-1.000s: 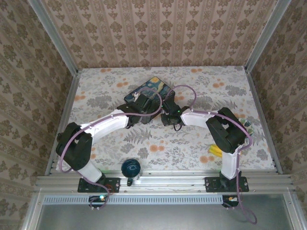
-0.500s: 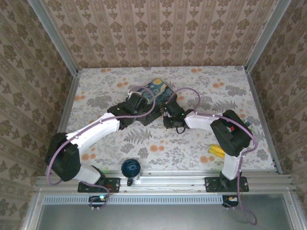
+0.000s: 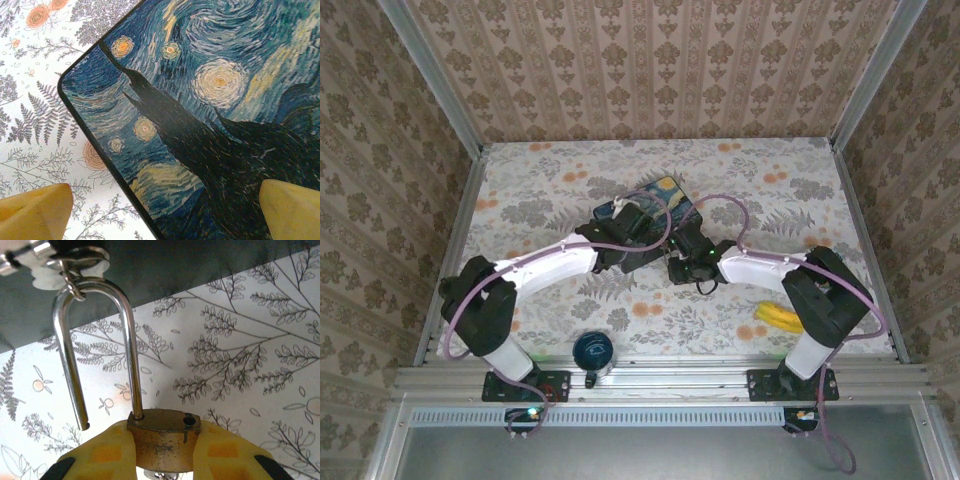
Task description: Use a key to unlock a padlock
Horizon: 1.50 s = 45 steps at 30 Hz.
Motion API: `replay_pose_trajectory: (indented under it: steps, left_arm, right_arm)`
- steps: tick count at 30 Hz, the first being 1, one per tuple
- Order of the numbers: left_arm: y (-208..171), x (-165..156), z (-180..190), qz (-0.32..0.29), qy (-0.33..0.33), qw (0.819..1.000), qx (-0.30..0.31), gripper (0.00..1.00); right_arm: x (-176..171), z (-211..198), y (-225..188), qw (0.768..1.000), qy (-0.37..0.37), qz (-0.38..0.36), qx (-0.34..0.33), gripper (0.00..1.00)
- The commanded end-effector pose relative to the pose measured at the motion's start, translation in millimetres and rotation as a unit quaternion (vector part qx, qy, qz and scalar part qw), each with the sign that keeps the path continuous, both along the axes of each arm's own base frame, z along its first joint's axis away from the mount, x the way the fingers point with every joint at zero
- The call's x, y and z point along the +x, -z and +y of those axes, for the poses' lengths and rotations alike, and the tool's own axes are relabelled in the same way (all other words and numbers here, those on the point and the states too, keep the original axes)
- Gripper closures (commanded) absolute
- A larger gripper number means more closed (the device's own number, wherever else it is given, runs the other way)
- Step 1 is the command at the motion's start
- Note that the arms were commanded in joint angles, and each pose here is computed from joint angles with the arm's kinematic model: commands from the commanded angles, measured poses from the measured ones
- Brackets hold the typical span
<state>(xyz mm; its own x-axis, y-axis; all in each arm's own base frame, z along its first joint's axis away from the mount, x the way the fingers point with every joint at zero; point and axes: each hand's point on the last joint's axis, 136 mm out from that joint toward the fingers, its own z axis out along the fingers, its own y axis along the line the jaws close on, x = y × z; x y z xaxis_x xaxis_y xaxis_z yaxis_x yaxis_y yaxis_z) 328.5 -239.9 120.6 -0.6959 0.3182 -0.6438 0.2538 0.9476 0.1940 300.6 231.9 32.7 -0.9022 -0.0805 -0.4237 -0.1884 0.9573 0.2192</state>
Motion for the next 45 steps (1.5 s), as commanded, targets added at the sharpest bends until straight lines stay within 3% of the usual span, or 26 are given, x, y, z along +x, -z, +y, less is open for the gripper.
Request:
replay_pose_trajectory:
  steps: [1,15,45]
  left_arm:
    - [-4,7,0,-0.011,-0.011,1.000,0.002,0.04]
    - [24,-9,17,0.019,-0.022,0.999,0.023,0.04]
    - [34,-12,21,0.030,-0.025,0.999,0.020,0.04]
  right_arm:
    - [-17,-8,2,1.000,0.014,0.026,-0.003,1.00]
    - [-4,1,-2,0.999,0.037,0.019,0.019,1.00]
    - [12,-2,-16,0.990,0.080,0.006,0.113,1.00]
